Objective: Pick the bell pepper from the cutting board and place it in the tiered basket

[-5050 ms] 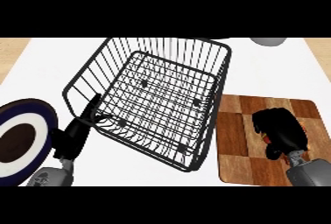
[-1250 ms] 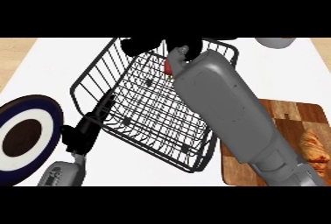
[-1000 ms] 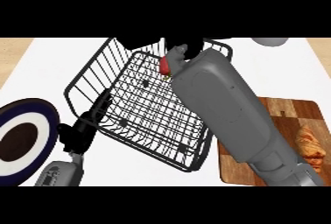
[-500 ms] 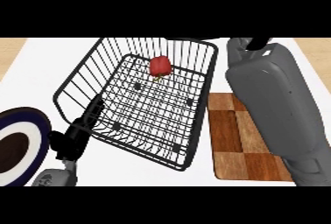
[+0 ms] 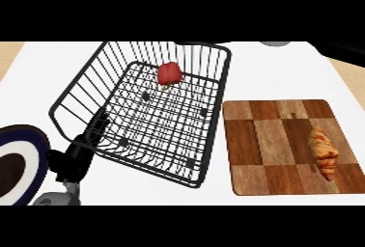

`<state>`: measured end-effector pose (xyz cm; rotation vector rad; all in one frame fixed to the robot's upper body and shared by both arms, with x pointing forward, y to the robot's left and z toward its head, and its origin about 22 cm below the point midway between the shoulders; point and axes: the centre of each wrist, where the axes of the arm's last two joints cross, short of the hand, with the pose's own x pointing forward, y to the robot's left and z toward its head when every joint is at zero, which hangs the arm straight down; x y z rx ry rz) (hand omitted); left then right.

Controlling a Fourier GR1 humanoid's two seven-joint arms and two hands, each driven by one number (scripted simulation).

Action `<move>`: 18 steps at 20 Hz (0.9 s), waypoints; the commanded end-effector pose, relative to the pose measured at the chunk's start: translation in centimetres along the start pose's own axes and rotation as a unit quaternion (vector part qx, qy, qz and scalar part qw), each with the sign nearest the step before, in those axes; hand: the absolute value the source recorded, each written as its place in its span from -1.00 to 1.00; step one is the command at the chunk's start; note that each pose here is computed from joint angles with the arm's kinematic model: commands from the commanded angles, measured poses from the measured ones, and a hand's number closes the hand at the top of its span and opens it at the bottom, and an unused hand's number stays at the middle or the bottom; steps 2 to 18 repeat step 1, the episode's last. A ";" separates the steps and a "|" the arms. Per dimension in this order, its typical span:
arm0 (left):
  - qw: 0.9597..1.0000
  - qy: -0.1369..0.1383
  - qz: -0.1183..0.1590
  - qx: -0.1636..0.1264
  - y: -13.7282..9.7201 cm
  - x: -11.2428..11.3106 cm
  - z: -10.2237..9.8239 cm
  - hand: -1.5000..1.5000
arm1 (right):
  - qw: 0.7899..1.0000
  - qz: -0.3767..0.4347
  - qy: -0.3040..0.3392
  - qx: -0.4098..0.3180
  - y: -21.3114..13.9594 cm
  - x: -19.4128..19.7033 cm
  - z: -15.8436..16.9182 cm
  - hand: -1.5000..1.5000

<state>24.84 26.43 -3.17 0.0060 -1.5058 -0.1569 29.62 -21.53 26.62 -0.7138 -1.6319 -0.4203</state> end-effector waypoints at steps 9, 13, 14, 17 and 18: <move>1.000 -0.003 0.008 -0.009 -0.1 0.2 -0.4 0.00 | 0.999 0.027 0.024 0.013 -6.7 -1.5 2.0 -1.00; 1.000 -0.003 0.008 -0.009 -0.1 0.2 -0.4 0.00 | 0.999 0.027 0.024 0.013 -6.7 -1.5 2.0 -1.00; 1.000 -0.003 0.008 -0.009 -0.1 0.2 -0.4 0.00 | 0.999 0.027 0.024 0.013 -6.7 -1.5 2.0 -1.00; 1.000 -0.003 0.008 -0.009 -0.1 0.2 -0.4 0.00 | 0.999 0.027 0.024 0.013 -6.7 -1.5 2.0 -1.00; 1.000 -0.003 0.008 -0.009 -0.1 0.2 -0.4 0.00 | 0.999 0.027 0.024 0.013 -6.7 -1.5 2.0 -1.00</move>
